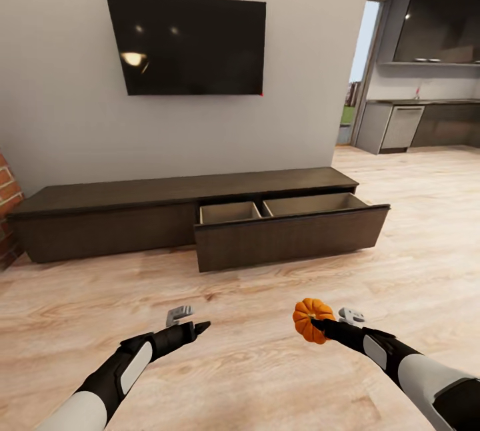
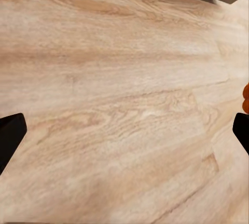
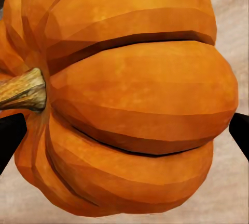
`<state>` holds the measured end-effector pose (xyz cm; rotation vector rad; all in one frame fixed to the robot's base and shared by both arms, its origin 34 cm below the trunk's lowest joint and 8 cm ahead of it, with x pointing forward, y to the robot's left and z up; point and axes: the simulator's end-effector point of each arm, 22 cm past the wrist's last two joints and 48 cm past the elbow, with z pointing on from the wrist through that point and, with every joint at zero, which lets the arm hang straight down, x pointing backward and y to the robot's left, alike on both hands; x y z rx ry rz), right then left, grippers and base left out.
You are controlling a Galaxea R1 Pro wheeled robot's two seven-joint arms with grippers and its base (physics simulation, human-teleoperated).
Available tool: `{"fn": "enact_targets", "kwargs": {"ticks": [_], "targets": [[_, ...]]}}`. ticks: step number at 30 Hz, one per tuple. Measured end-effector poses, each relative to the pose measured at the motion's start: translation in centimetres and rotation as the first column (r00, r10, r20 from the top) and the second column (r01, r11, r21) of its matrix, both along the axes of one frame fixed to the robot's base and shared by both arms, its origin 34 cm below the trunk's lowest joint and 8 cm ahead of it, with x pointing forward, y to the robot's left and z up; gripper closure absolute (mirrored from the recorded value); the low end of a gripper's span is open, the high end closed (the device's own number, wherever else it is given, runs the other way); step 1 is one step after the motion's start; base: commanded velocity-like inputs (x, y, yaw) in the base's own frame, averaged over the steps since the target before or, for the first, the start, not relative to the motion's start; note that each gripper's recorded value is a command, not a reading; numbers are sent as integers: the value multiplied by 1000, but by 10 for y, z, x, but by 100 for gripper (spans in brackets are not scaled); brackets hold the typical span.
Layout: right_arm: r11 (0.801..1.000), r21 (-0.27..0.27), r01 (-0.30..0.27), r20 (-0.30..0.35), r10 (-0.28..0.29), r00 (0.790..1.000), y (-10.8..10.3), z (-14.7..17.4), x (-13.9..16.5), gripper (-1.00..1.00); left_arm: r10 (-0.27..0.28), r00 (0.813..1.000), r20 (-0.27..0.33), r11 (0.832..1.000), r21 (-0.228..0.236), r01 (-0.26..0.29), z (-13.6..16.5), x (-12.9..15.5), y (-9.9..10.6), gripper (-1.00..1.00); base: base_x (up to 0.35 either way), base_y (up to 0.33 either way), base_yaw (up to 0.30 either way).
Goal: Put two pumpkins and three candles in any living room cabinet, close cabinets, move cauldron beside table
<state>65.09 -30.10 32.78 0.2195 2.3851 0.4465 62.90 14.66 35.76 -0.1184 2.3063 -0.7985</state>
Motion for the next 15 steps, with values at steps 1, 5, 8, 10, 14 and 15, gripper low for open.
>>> {"fn": "enact_targets", "kwargs": {"ticks": [1,5,8,10,14,15], "targets": [[1000,0,0,1,0,1000,0,1,0,100,2,1000,2,1000,-1,-2,1,0,0,-100,0,0,226],[1000,-1,-2,5,2,1000,0,3,1,100,41,998,46,999,-5,-40,9,10,9,-100,0,0,226],[1000,-1,-3,8,3,1000,1,5,1,100,54,997,58,999,-3,-54,9,11,13,-100,0,0,226],[1000,-2,-4,10,4,1000,1,6,2,100,56,997,60,998,-2,-56,9,12,14,-100,0,0,226],[1000,-5,5,11,-5,1000,0,7,2,100,59,996,66,998,-2,-59,11,12,14,-100,0,0,226],[1000,-11,9,9,-8,1000,0,7,3,100,59,996,67,998,-2,-59,12,12,14,-100,0,0,226]]}}
